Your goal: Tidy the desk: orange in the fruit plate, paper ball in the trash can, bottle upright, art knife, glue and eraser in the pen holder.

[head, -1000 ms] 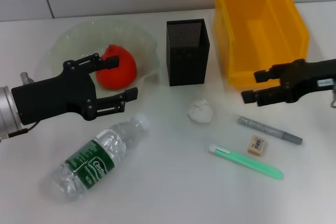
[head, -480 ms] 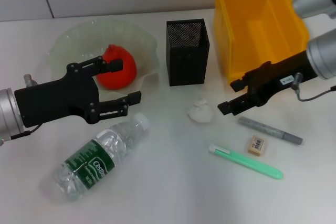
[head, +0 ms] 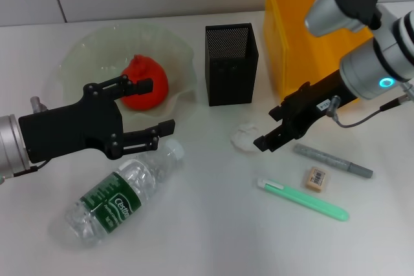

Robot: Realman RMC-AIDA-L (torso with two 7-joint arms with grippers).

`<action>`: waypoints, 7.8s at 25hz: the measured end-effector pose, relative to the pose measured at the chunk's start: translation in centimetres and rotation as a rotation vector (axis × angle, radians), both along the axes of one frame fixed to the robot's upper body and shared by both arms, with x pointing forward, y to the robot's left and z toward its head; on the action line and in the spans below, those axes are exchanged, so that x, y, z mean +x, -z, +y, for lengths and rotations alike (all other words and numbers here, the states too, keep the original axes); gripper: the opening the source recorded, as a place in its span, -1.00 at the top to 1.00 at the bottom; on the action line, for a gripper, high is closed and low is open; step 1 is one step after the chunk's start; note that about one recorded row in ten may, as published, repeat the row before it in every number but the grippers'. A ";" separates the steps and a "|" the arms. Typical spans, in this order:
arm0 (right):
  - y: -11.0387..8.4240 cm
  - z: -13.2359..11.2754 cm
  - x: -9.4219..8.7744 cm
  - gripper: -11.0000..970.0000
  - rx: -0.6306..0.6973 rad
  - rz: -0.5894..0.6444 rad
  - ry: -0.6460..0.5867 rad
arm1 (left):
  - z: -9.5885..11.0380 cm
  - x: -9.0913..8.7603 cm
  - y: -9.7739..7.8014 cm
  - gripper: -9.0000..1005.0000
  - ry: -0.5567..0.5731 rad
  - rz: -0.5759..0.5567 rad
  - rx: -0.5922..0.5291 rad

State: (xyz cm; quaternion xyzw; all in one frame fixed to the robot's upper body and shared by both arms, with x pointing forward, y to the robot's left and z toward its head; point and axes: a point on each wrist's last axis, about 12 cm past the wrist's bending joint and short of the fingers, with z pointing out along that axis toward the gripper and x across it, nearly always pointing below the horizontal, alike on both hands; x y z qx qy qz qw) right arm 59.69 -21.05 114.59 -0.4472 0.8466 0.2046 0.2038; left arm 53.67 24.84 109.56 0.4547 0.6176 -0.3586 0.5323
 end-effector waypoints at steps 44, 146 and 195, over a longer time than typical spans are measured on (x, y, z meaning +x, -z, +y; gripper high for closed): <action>3.3 3.4 1.9 -0.50 -0.094 -0.018 0.000 | -0.1 -0.4 0.0 -0.61 0.016 -0.023 -0.016; -1.2 -10.1 -0.2 0.27 0.165 -0.603 0.491 | 2.1 -2.5 0.9 -0.60 -0.043 -0.018 -0.050; -1.0 -12.8 -7.9 -0.35 0.588 -0.493 0.261 | 2.1 -2.5 0.8 -0.60 -0.038 -0.025 -0.057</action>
